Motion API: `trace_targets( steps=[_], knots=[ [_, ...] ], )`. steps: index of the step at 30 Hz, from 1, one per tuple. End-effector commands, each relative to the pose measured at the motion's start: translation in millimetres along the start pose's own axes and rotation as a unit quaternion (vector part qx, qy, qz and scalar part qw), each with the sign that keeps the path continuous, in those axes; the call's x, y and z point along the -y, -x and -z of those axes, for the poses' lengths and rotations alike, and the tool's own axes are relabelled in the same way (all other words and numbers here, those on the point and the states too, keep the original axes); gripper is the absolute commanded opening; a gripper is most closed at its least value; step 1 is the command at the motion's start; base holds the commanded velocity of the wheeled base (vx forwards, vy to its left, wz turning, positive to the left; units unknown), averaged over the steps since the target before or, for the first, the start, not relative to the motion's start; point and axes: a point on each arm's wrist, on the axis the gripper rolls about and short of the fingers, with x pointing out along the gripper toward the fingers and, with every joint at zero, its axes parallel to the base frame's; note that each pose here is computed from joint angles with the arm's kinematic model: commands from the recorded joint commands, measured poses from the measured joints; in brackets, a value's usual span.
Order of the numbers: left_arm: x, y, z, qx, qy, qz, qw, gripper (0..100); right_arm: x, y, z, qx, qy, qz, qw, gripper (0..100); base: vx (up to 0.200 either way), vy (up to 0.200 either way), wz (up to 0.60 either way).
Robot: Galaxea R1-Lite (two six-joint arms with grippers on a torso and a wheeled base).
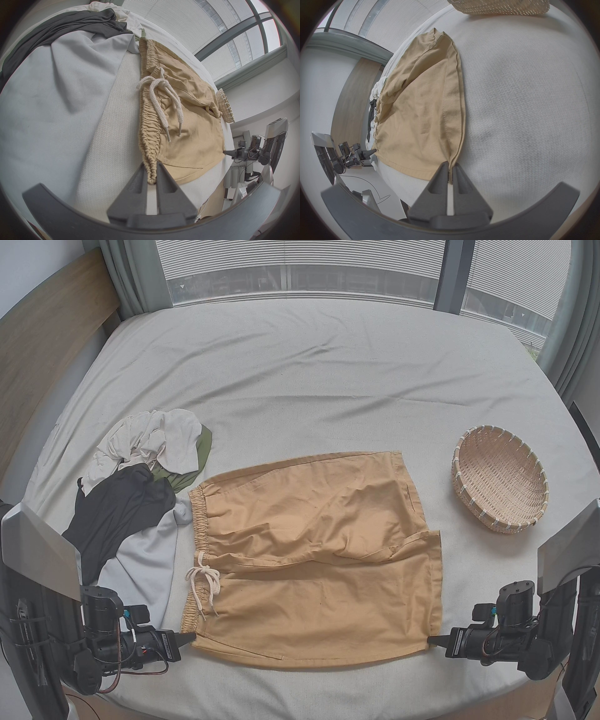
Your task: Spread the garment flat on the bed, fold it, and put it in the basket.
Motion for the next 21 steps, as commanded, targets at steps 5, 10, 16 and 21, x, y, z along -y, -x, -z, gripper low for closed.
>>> trace_targets(
  steps=[5,10,16,21],
  knots=[
    [18,23,-18,0.043,-0.006,0.063,0.9970,0,-25,34,-16,0.055,0.012,-0.037,0.9977,0,0.000,0.000,0.00],
    [20,29,-21,0.052,0.009,0.064,0.9965,0,-31,52,-21,0.075,0.015,-0.040,0.9963,0,0.000,0.000,0.00],
    [9,33,-20,0.046,0.027,0.040,0.9978,0,-21,64,-26,0.089,0.004,-0.013,0.9960,0,0.000,0.000,0.00],
    [10,32,-18,0.036,0.021,0.040,0.9983,0,-20,64,-24,0.081,0.003,-0.014,0.9966,0,0.000,0.000,0.00]
  ],
)
